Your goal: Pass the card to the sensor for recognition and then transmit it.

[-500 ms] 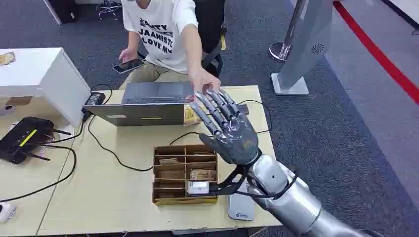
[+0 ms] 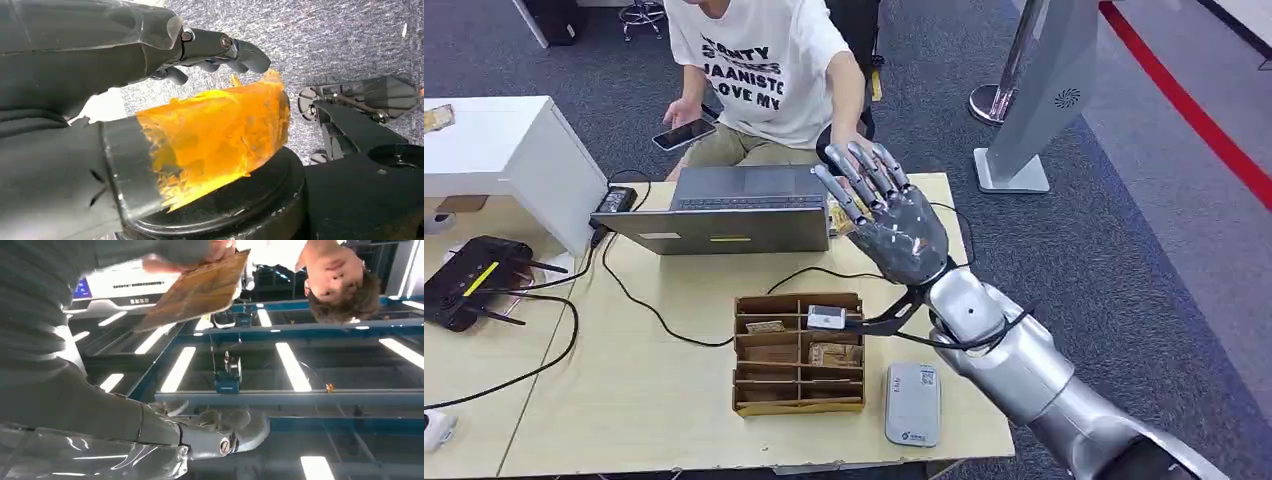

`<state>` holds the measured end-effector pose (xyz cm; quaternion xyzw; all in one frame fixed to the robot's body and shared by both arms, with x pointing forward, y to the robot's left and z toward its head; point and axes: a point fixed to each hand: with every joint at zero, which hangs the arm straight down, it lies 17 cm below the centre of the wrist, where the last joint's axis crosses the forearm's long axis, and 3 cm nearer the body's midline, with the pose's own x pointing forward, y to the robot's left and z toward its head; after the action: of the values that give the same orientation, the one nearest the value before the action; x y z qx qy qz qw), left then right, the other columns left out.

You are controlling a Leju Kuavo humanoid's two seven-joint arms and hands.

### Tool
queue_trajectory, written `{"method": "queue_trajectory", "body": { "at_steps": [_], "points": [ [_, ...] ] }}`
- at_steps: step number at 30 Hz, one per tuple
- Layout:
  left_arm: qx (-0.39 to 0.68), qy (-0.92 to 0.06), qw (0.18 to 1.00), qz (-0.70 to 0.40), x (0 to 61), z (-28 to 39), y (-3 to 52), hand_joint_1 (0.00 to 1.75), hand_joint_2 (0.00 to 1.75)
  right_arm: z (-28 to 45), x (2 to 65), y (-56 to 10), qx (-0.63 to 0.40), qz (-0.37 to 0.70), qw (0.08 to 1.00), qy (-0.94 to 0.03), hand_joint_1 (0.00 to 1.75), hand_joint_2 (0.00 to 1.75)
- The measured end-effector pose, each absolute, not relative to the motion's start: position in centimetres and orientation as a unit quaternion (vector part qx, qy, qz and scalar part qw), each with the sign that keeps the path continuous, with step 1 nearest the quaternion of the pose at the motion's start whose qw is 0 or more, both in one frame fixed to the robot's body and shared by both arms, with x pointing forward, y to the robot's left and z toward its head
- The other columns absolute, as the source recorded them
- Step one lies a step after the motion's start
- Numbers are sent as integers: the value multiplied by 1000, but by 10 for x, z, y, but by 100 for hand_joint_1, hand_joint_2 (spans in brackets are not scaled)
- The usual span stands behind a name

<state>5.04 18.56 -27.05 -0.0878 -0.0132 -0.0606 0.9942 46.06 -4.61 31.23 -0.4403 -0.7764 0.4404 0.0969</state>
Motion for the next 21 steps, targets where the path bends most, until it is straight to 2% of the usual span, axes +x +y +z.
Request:
{"method": "queue_trajectory", "body": {
  "at_steps": [3, 7, 9, 21],
  "points": [
    [-88, -13, 994, -60, 50, -270, 185, 0, 0, 309, 463, -46, -441, 442, 101, -774, 169, 175],
    [-89, -13, 994, -60, 50, -270, 185, 0, 0, 306, 465, -47, -442, 445, 105, -772, 162, 175],
    [-89, -13, 994, -59, 50, -270, 185, 0, 0, 304, 465, -48, -442, 446, 106, -771, 169, 175],
    [-89, -14, 994, -56, 51, -270, 185, 0, 0, 299, 468, -48, -440, 449, 115, -769, 171, 175]
  ]
}}
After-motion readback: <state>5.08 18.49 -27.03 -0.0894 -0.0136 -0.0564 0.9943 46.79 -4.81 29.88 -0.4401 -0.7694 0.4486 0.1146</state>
